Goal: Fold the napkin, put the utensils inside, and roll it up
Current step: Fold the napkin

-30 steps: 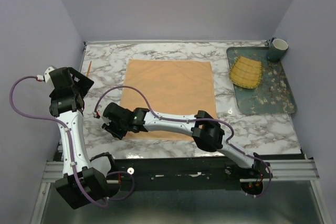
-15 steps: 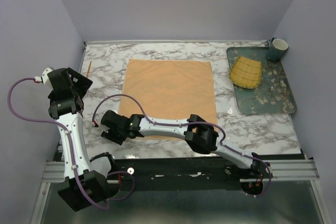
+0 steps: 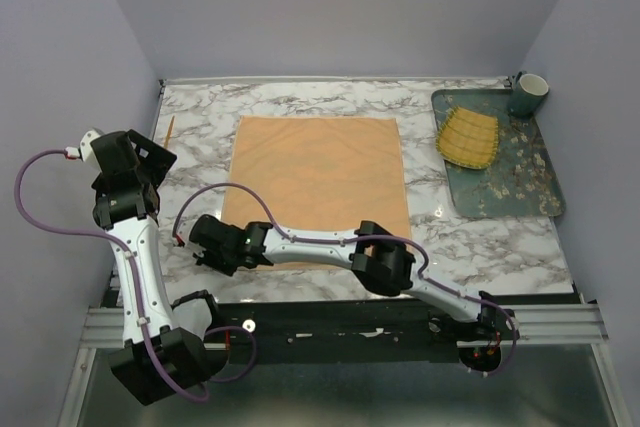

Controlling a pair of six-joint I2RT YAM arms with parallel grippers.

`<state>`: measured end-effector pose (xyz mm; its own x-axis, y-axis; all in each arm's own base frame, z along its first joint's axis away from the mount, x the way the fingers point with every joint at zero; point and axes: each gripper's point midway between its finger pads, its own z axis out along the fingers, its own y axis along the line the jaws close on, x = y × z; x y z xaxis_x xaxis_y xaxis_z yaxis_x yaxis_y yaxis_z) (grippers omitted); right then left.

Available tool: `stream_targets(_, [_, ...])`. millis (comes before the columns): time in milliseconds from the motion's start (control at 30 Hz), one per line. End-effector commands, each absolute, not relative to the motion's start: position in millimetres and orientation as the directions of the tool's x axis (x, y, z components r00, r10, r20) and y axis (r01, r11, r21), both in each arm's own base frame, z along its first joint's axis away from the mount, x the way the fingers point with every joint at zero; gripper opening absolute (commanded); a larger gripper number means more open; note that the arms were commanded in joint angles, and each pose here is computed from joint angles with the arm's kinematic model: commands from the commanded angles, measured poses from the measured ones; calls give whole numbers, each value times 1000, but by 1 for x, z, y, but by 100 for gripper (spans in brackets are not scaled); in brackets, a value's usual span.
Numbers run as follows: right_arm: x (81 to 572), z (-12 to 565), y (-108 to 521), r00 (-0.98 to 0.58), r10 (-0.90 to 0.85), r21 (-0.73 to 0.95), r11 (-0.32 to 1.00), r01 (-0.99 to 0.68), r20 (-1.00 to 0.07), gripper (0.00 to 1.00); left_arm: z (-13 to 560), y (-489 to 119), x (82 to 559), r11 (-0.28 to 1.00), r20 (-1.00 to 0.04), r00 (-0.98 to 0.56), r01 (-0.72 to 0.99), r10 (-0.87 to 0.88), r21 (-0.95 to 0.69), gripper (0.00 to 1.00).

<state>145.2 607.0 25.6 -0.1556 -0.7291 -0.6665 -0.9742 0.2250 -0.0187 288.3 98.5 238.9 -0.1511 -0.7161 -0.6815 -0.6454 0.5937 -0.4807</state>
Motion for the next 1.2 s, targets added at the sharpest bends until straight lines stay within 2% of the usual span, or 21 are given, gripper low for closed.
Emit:
stream_targets(0, [151, 47, 596, -245, -694, 56, 284, -957, -677, 1, 229, 95, 280, 587, -667, -162, -651, -728, -482, 98])
stream_targets(133, [175, 98, 586, -391, -568, 225, 341, -913, -724, 0, 221, 91, 279, 586, -655, -170, -645, -736, -491, 98])
stream_targets(233, [185, 143, 578, -460, -460, 337, 327, -883, -759, 1, 221, 90, 278, 596, -662, -175, -638, -729, -487, 99])
stream_targets(300, [186, 154, 571, -513, -427, 408, 318, -856, -745, 1, 217, 87, 278, 597, -654, -183, -632, -734, -494, 99])
stream_targets(467, [242, 186, 529, -626, -297, 523, 358, -773, -722, 1, 200, 81, 280, 608, -641, -211, -620, -738, -496, 99])
stream_targets(733, [342, 147, 428, -737, -165, 570, 533, -625, -655, 1, 173, 39, 293, 661, -575, -341, -503, -744, -557, 98])
stream_targets(867, [370, 132, 391, -755, -131, 567, 583, -583, -642, 1, 169, 11, 298, 704, -573, -409, -423, -710, -570, 99])
stream_targets(1167, [429, 114, 307, -756, -47, 522, 696, -494, -653, 0, 154, -16, 305, 728, -552, -481, -368, -681, -578, 98])
